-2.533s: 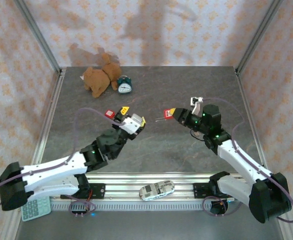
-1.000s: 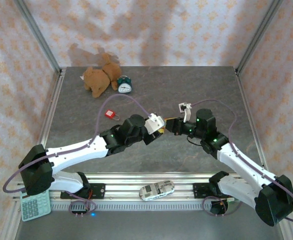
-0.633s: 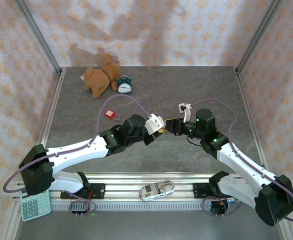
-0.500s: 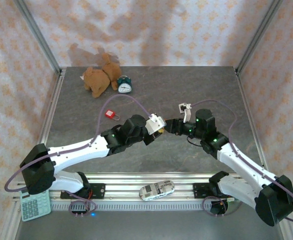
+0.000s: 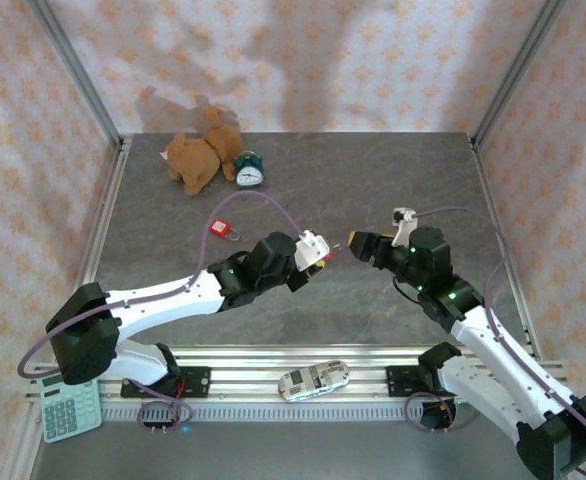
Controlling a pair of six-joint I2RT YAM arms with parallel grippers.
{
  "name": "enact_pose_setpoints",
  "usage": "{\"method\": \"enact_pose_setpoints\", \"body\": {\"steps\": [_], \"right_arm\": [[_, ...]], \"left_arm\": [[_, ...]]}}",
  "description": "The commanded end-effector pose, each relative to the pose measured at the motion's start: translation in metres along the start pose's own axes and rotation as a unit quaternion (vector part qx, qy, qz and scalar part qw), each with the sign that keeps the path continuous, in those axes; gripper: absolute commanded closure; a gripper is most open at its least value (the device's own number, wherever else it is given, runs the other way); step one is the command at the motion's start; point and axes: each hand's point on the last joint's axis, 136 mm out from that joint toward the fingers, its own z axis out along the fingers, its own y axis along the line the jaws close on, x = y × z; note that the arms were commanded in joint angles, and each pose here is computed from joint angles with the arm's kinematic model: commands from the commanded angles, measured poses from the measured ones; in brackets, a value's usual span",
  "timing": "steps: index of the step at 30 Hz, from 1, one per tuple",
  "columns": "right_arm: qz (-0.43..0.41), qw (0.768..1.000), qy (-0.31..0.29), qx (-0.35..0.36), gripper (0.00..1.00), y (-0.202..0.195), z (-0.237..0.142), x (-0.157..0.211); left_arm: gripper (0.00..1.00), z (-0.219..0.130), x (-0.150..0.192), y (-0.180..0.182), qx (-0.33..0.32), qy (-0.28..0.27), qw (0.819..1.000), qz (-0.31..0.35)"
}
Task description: Unlock with the key
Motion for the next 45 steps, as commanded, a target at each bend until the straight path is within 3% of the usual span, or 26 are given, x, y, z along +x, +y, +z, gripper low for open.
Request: {"method": "enact_pose_setpoints", "body": {"steps": [1,24,45], "right_arm": [[0.027,0.998,-0.018,0.057,0.31,-0.027,-0.002,-0.003],[0.050,0.995,0.002,0.081,0.34,-0.046,0.010,0.011],[0.057,0.993,0.013,0.102,0.34,-0.057,0.014,0.018]], "left_arm": [[0.81,0.010,0.008,0.001,-0.005,0.004,1.000,-0.016],[0.82,0.058,0.056,-0.015,0.017,0.063,0.997,-0.038],[0.82,0.077,0.070,0.003,0.042,0.055,0.994,-0.090]]}}
